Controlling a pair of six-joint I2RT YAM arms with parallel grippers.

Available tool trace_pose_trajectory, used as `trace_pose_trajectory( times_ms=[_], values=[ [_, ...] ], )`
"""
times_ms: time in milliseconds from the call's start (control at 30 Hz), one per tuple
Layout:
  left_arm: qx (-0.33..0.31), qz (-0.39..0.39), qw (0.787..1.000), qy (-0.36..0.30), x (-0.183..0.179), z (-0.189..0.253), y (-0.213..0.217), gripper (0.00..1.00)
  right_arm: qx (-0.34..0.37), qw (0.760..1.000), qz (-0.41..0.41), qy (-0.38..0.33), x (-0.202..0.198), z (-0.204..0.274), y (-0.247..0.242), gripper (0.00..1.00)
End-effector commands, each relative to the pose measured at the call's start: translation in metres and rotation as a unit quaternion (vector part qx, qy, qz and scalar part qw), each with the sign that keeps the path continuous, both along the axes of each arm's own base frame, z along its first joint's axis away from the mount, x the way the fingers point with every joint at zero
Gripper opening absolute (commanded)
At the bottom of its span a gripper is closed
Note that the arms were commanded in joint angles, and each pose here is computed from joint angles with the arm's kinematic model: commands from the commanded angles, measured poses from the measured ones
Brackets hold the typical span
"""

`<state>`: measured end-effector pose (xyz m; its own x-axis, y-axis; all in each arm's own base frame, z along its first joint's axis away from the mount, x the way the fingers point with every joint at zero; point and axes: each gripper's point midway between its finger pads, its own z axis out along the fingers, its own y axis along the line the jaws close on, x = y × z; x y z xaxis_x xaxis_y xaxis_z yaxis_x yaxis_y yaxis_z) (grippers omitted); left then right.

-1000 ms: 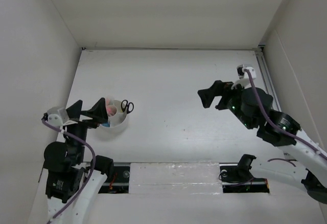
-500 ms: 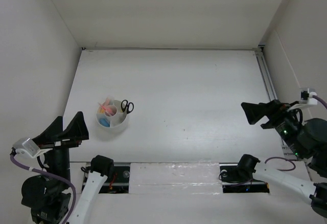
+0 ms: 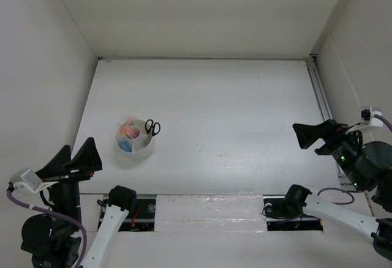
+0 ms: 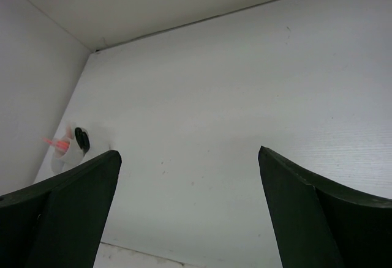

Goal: Sort the stationery into containers
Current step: Reset both arms

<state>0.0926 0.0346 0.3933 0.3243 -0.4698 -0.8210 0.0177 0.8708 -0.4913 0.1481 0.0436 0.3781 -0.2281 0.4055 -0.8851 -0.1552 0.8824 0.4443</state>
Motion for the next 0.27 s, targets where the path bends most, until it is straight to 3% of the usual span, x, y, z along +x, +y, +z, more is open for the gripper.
trace_pose_trajectory(
  times_ms=[0,233],
  values=[
    [-0.049,0.011,0.990,-0.129,-0.0733,0.0162,0.0294,1.00,0.005,1.000,-0.023,-0.008,0.0019,0.0044,-0.0092,1.00],
    [-0.049,0.015,0.991,-0.124,-0.0724,0.0138,0.0307,1.00,0.008,0.999,-0.032,-0.012,0.0033,0.0066,-0.0117,1.00]
  ],
)
